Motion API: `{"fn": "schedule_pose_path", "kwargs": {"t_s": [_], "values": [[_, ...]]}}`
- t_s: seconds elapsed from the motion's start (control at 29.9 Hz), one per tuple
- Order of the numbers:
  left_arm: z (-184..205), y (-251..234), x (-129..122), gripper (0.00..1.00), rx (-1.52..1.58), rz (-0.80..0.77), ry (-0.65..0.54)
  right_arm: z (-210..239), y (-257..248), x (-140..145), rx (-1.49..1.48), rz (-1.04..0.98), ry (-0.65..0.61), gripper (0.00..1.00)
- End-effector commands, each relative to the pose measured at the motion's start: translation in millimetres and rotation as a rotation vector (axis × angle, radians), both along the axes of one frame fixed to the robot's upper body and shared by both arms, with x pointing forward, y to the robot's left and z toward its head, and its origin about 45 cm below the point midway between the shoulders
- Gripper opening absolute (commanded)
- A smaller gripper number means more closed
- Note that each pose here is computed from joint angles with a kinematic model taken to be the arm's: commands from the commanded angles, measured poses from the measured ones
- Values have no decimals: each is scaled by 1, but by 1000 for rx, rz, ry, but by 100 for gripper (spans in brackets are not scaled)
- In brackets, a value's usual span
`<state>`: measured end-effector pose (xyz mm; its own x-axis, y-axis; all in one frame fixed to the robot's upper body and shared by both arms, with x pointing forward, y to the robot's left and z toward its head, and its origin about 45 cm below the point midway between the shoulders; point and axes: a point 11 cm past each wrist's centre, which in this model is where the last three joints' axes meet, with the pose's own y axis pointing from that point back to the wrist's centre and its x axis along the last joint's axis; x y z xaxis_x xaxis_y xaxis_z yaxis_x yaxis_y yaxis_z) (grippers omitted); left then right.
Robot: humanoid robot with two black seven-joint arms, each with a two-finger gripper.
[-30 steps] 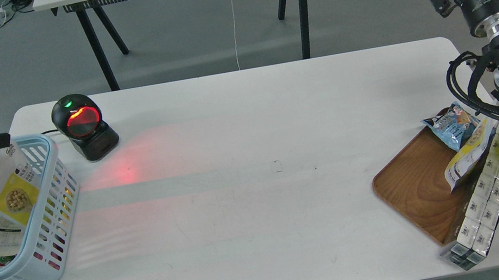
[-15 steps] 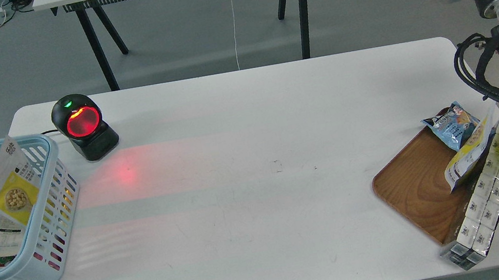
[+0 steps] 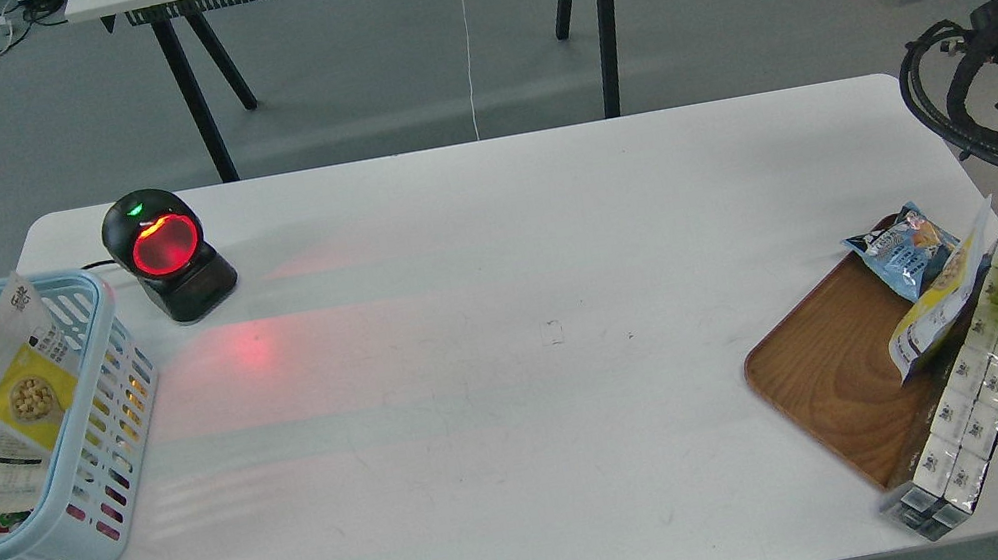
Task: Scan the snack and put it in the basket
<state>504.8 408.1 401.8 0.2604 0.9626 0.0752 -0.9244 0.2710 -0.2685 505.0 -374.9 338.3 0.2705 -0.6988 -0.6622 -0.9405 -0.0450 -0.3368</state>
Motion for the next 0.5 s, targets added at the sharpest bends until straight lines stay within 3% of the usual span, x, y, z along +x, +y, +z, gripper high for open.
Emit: {"fn": "schedule_pose_path", "kwargs": {"t_s": [0.0,0.07,0.3,0.47], "values": [[-17,-15,11,100,-188,25,-8,-3,5,1,-2,20,18,99],[-24,-22,15,100,-324,39,-5,-4,7,1,2,22,18,99],[-69,-44,25,100,-563,51,200,-13,-3,0,16,-11,38,99],[-85,-60,26,100,-660,46,225,-22,-16,-3,15,-49,60,99]]}}
